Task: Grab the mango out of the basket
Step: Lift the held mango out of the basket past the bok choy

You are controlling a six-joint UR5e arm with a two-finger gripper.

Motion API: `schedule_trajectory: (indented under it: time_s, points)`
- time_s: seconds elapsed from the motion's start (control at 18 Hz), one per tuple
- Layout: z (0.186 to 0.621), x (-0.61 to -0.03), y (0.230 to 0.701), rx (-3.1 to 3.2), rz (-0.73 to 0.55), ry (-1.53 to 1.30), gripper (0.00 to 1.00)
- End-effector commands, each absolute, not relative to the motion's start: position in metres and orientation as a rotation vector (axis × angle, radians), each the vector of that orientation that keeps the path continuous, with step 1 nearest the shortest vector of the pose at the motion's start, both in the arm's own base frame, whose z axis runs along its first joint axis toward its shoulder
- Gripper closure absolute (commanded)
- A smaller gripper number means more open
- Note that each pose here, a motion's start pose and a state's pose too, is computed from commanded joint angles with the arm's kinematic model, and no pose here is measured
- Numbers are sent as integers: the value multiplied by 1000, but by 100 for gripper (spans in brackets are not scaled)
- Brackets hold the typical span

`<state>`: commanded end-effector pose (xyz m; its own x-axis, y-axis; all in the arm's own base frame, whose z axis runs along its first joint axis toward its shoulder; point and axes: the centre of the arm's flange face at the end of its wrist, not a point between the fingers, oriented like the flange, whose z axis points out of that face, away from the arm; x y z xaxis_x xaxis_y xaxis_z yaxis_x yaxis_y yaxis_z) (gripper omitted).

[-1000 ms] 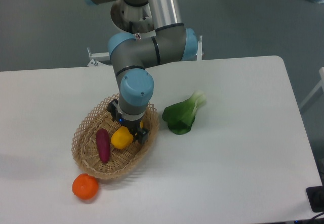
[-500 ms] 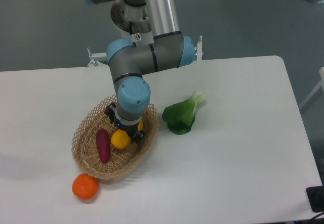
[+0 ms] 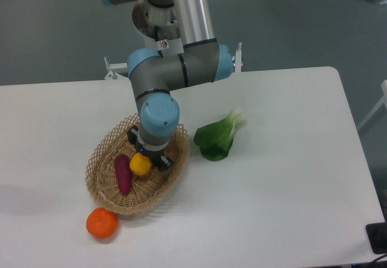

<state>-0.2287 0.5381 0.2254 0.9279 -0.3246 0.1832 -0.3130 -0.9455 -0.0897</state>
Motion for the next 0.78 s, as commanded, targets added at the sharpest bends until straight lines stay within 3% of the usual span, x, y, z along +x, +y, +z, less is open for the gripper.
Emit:
schedule_trajectory:
  time_s: [0.28,0.78]
  points:
    - [242,-237,535,-3007,-266,495,56]
    - [299,-329,515,-2964,-108,295,57]
